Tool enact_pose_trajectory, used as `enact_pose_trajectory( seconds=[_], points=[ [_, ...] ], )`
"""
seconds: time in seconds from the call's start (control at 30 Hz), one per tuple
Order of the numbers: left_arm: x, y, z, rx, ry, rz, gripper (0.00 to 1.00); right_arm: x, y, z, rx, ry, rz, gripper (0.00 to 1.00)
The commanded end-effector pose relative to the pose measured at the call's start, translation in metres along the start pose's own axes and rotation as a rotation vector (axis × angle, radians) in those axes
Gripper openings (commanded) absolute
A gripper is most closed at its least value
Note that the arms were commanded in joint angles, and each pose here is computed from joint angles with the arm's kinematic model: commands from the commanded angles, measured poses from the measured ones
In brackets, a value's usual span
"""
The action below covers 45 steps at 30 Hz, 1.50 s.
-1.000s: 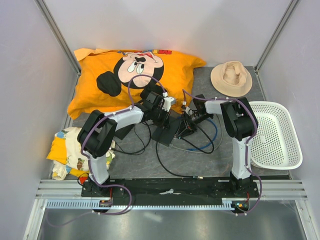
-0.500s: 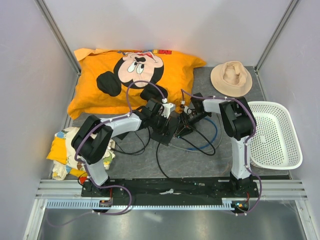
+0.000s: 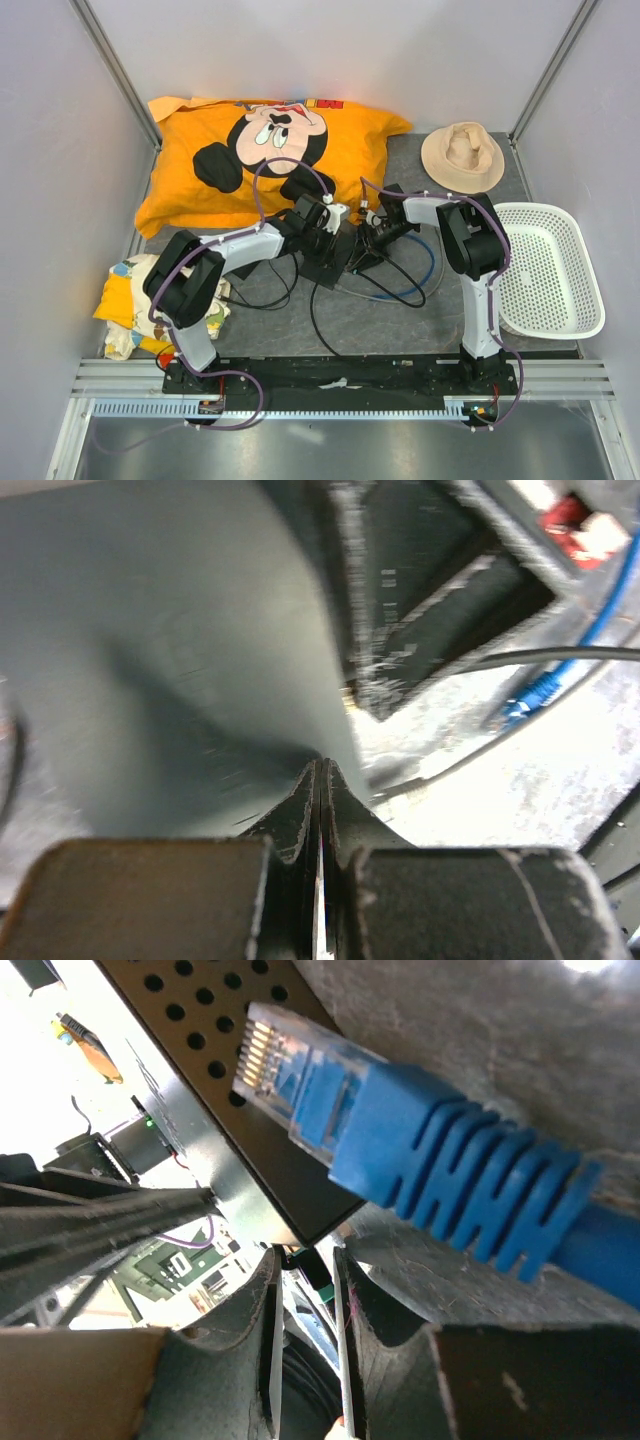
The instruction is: Pull the plug from the switch port
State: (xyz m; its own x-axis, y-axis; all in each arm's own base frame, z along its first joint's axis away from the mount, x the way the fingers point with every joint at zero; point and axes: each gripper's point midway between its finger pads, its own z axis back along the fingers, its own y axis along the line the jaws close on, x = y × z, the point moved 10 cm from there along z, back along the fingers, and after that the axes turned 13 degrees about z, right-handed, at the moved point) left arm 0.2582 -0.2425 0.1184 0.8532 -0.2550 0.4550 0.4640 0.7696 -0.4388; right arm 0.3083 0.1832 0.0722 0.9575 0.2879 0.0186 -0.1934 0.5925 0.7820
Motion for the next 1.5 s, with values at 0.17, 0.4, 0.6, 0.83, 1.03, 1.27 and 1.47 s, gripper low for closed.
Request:
enact_pose_trajectory(
  seconds=[0.17, 0.4, 0.6, 0.83, 1.03, 1.27, 1.47],
  points=[
    [-0.037, 0.034, -0.011, 0.267, 0.176, 0.117, 0.01, -0.002, -0.080, -0.035, -0.689, 0.022, 0.051, 0.00],
    [-0.050, 0.040, -0.020, 0.305, 0.221, 0.171, 0.02, -0.022, -0.087, -0.036, -0.688, 0.093, 0.031, 0.00],
    [-0.049, 0.039, -0.025, 0.312, 0.238, 0.148, 0.02, -0.024, -0.095, -0.039, -0.652, 0.119, 0.010, 0.00],
    [-0.054, 0.043, -0.030, 0.364, 0.263, 0.175, 0.02, -0.034, -0.094, -0.035, -0.599, 0.122, -0.017, 0.00],
    [-0.059, 0.045, -0.034, 0.357, 0.276, 0.181, 0.01, -0.045, -0.075, -0.020, -0.567, 0.097, 0.038, 0.00],
    [-0.056, 0.045, -0.036, 0.355, 0.270, 0.165, 0.02, -0.050, -0.074, -0.025, -0.584, 0.128, 0.048, 0.00],
    [-0.054, 0.044, -0.035, 0.349, 0.261, 0.162, 0.02, -0.049, -0.076, -0.026, -0.589, 0.149, 0.041, 0.00]
  ],
)
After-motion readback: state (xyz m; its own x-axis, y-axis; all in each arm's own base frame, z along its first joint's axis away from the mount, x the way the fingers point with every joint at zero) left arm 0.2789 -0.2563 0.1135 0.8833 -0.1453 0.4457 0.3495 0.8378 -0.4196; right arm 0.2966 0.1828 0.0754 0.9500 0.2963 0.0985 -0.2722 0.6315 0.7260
